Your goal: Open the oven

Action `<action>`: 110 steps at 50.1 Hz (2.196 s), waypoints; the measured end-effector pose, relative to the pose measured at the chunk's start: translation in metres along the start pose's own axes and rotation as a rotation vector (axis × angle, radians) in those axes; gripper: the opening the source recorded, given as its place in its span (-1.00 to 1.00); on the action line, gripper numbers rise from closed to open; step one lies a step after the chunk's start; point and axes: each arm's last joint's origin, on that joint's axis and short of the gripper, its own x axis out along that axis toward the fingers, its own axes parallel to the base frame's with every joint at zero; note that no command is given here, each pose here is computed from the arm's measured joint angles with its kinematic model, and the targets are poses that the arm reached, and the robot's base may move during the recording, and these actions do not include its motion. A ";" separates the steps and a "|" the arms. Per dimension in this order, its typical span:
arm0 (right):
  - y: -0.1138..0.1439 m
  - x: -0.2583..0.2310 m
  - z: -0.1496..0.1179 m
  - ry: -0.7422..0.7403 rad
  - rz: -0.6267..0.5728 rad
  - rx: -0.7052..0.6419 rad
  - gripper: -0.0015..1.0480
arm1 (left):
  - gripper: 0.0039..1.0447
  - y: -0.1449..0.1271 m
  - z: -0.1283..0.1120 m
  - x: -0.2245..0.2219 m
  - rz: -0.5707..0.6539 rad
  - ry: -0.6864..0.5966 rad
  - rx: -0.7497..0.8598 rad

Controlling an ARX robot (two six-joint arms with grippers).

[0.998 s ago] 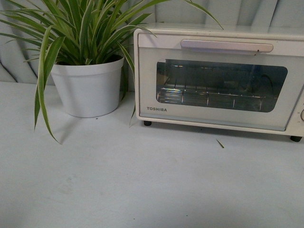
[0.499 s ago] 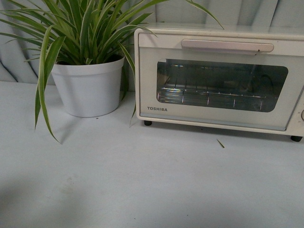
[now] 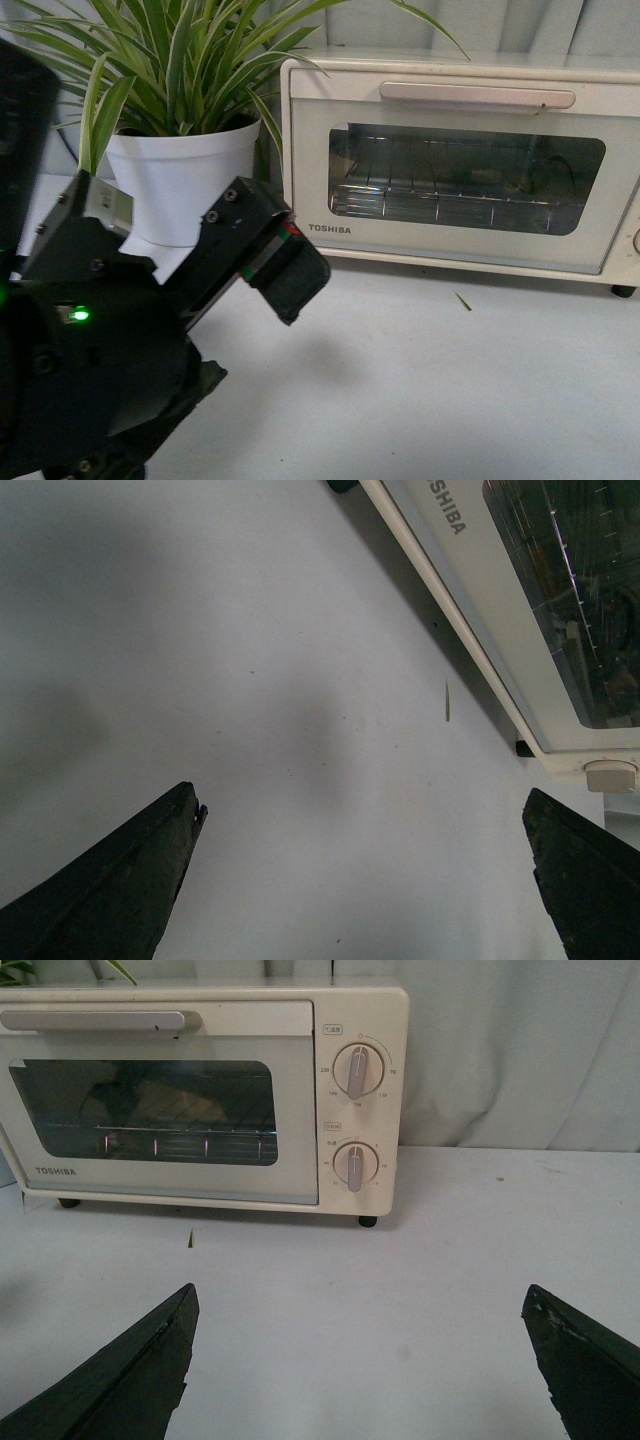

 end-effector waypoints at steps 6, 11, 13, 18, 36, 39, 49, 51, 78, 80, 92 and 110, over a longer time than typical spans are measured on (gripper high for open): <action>0.000 0.000 0.000 0.000 0.000 0.000 0.82 | 0.88 -0.007 -0.003 0.011 -0.006 0.014 -0.022; 0.000 0.000 0.000 0.000 0.000 0.000 0.82 | 0.88 -0.013 -0.006 0.022 -0.011 0.026 -0.045; 0.000 0.000 0.000 0.000 0.000 0.000 0.82 | 0.88 -0.015 -0.006 0.026 -0.011 0.029 -0.052; 0.000 0.000 0.000 0.000 0.000 0.000 0.82 | 0.88 -0.017 -0.010 0.036 -0.004 0.042 -0.067; 0.000 0.000 0.000 0.000 0.000 0.000 0.82 | 0.88 -0.026 -0.018 0.058 0.013 0.063 -0.097; 0.000 0.000 0.000 0.000 0.000 0.000 0.82 | 0.88 -0.027 -0.018 0.060 0.013 0.065 -0.099; 0.001 0.003 -0.002 0.107 0.067 0.122 0.82 | 0.88 -0.029 -0.020 0.064 0.015 0.065 -0.099; 0.001 0.005 0.000 0.128 0.065 0.161 0.82 | 0.88 -0.029 -0.020 0.064 0.016 0.065 -0.100; 0.042 0.142 0.116 0.162 0.051 0.168 0.82 | 0.88 -0.022 -0.013 0.064 0.011 0.054 -0.145; 0.045 0.150 0.118 0.169 0.039 0.169 0.82 | 0.88 -0.022 -0.012 0.063 0.012 0.051 -0.150; 0.062 0.191 0.124 0.236 0.013 0.188 0.82 | 0.88 -0.015 -0.003 0.062 0.028 0.009 -0.205; 0.076 0.218 0.124 0.313 -0.020 0.250 0.82 | 0.88 -0.013 -0.001 0.062 0.030 0.002 -0.227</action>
